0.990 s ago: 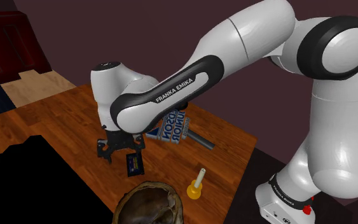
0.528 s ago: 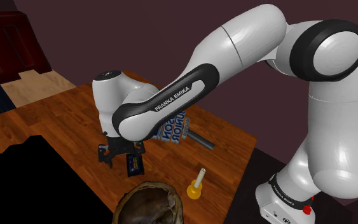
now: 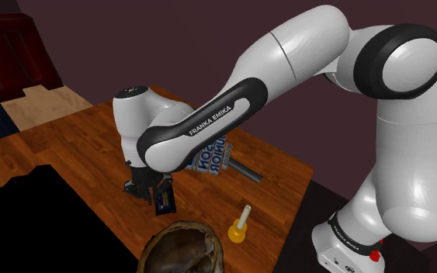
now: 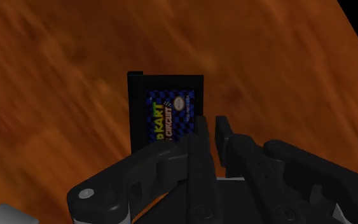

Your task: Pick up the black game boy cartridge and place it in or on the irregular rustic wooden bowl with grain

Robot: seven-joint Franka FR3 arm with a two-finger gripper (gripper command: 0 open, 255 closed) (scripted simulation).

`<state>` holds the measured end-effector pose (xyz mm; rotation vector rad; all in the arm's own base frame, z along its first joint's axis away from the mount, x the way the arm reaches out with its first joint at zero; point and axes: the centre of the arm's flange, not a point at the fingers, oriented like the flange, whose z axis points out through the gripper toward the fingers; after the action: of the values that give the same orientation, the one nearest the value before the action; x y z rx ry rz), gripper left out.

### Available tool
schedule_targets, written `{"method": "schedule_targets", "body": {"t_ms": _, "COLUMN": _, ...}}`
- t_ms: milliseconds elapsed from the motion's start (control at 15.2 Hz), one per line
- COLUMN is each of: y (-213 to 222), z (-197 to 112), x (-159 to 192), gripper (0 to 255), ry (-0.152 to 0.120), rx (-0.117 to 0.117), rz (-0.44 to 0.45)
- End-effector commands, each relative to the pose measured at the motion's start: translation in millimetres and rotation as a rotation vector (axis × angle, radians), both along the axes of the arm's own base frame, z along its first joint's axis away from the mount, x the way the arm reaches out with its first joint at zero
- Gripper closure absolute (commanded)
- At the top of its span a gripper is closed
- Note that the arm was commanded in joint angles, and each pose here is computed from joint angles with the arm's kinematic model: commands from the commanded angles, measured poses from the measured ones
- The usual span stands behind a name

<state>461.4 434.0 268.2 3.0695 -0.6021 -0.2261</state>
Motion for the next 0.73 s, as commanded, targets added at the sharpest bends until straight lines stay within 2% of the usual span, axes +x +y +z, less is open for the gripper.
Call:
{"method": "schedule_targets", "body": {"t_ms": 0, "y": 0.0, "z": 0.0, "x": 0.0, "gripper": 255, "ry": 0.000, "rx": 0.000, "rz": 0.000}}
{"method": "schedule_targets", "body": {"t_ms": 330, "y": 0.0, "z": 0.0, "x": 0.0, "gripper": 255, "ry": 0.000, "rx": 0.000, "rz": 0.000}}
{"method": "schedule_targets", "body": {"t_ms": 396, "y": 0.0, "z": 0.0, "x": 0.0, "gripper": 0, "ry": 0.000, "rx": 0.000, "rz": 0.000}}
{"method": "schedule_targets", "body": {"t_ms": 594, "y": -32.2, "z": 17.6, "x": -13.3, "gripper": 0, "ry": -0.122, "rx": -0.023, "rz": -0.004}}
{"method": "schedule_targets", "body": {"t_ms": 660, "y": -37.1, "z": 20.2, "x": -15.5, "gripper": 0, "ry": -0.141, "rx": -0.027, "rz": -0.004}}
